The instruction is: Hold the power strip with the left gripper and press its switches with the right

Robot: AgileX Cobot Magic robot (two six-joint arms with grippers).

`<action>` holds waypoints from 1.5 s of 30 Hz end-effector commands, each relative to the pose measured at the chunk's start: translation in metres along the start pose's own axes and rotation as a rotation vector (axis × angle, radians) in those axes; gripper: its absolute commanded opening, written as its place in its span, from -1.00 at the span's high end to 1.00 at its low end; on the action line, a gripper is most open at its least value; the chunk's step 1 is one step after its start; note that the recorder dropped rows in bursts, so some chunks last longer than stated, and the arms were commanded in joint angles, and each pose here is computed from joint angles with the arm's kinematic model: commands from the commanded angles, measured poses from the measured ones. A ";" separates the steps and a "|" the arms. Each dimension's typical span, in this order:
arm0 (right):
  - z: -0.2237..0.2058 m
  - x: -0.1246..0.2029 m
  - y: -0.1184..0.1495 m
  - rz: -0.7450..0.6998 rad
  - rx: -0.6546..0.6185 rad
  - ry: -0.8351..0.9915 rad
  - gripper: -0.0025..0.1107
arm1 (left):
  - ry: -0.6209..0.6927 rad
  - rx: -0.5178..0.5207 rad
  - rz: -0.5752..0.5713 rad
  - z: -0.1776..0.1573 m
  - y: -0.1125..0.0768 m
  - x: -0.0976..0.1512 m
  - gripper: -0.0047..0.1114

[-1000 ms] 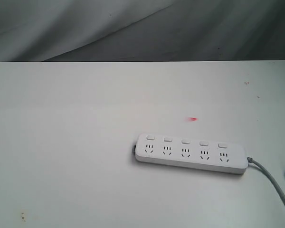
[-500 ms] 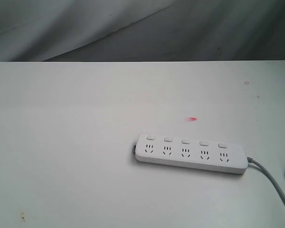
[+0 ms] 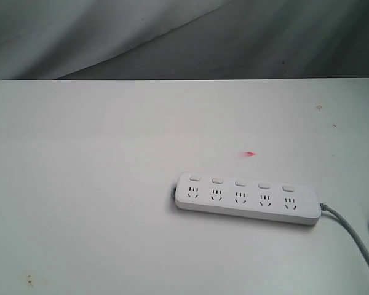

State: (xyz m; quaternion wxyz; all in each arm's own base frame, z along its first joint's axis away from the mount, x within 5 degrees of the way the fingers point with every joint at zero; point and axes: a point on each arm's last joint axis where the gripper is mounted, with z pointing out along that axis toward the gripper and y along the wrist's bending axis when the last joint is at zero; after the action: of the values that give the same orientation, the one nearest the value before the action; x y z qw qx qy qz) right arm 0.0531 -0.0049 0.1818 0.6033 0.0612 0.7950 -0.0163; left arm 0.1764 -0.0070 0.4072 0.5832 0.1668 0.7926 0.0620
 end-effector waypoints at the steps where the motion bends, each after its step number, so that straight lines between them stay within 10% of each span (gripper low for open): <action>1: 0.000 0.000 -0.001 -0.017 0.012 -0.015 0.96 | -0.010 0.119 0.043 0.016 0.003 0.003 0.92; 12: 0.000 0.000 -0.001 -0.017 0.012 -0.015 0.96 | -0.052 0.481 0.103 0.030 0.038 0.040 0.92; 45: 0.000 0.000 -0.001 -0.017 0.012 -0.015 0.96 | -0.045 0.460 0.202 0.038 0.053 0.054 0.92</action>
State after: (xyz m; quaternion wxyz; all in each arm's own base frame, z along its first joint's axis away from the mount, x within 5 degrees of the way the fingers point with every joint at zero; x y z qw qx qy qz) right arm 0.0531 -0.0049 0.1818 0.6033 0.0612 0.7950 -0.0163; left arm 0.2077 0.0594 0.3580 0.5195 0.3542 0.7740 -0.0749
